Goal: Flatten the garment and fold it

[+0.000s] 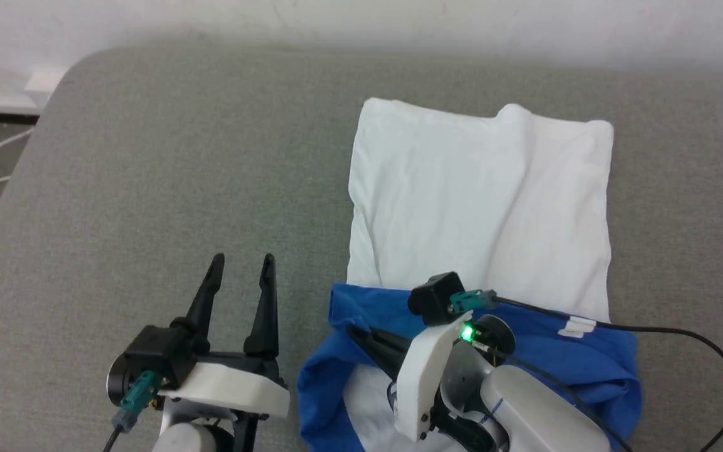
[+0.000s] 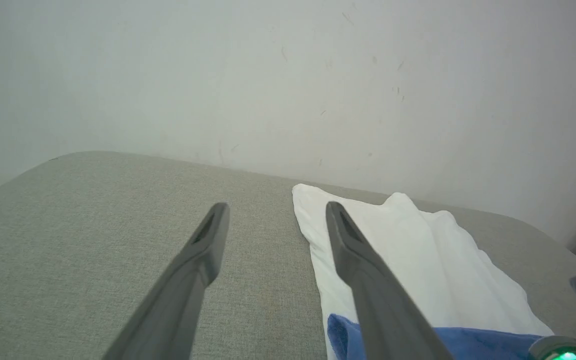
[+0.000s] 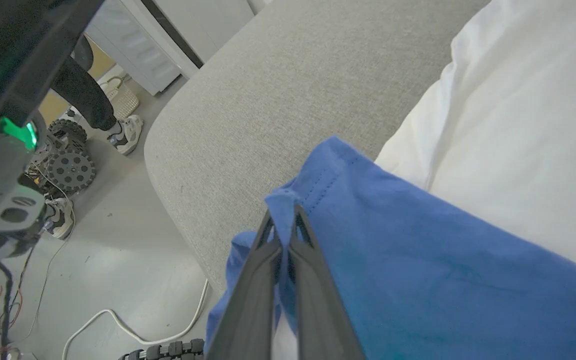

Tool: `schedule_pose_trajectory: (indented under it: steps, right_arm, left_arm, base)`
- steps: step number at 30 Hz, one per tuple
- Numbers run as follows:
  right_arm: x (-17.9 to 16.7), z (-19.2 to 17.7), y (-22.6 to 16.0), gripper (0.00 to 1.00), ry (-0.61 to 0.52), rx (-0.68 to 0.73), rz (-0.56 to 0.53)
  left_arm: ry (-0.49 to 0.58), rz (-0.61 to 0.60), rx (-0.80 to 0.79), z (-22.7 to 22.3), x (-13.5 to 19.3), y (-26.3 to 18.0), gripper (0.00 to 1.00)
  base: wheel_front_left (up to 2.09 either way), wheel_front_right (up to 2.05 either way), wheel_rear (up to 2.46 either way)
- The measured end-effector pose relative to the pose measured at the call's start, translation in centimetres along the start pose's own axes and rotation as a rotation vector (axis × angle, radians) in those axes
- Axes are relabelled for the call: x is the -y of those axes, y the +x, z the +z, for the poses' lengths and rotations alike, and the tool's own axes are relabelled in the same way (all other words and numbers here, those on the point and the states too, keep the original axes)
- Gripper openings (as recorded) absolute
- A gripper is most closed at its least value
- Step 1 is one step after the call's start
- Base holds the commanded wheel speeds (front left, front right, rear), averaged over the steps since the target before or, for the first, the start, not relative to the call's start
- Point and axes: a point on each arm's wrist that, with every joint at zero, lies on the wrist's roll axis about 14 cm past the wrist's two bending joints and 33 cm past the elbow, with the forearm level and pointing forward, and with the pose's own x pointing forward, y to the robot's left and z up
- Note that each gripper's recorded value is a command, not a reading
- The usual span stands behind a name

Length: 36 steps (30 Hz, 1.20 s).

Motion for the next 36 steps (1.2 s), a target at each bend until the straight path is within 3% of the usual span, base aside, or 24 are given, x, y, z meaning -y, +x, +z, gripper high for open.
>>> schedule_pose_trajectory:
  steps: [1, 2, 5, 14, 19, 25, 31, 36]
  right_arm:
    - [0.3, -0.7, 0.2, 0.50, 0.003, -0.022, -0.003]
    - [0.6, -1.1, 0.4, 1.00, -0.005, -0.033, -0.007]
    - [0.9, -0.8, 0.8, 1.00, -0.035, -0.013, -0.008]
    - [1.0, 6.7, -1.5, 1.00, -0.158, 0.330, -0.047]
    - [5.2, 9.9, -6.1, 1.00, -0.199, 0.512, -0.228]
    - [10.9, 10.4, -13.7, 1.00, -0.211, 0.605, -0.498]
    - [13.0, 11.5, -21.0, 1.00, -0.231, 0.714, -0.688]
    - [13.2, 10.5, -25.4, 1.00, -0.239, 0.711, -0.802]
  left_arm:
    - [0.001, 0.004, -0.006, -0.3, -0.1, 0.1, 1.00]
    - [0.003, 0.010, -0.013, -0.6, -0.3, 0.2, 1.00]
    - [0.004, 0.021, -0.032, -1.4, -0.5, 0.4, 1.00]
    - [0.015, 0.033, -0.027, -1.4, -0.7, 0.3, 1.00]
    - [0.014, 0.014, -0.012, -1.0, 0.2, 0.6, 1.00]
    - [0.014, -0.012, -0.010, -1.1, 1.0, 1.3, 1.00]
    - [0.015, -0.020, -0.023, -1.7, 1.5, 1.4, 1.00]
    - [0.020, -0.016, -0.028, -1.8, 1.3, 1.5, 1.00]
  base:
    - [0.00, 0.00, 0.00]
    - [0.00, 0.00, 0.00]
    - [0.00, 0.00, 0.00]
    - [0.00, 0.00, 0.00]
    - [0.00, 0.00, 0.00]
    - [0.00, 0.00, 0.00]
    - [0.00, 0.00, 0.00]
    - [0.00, 0.00, 0.00]
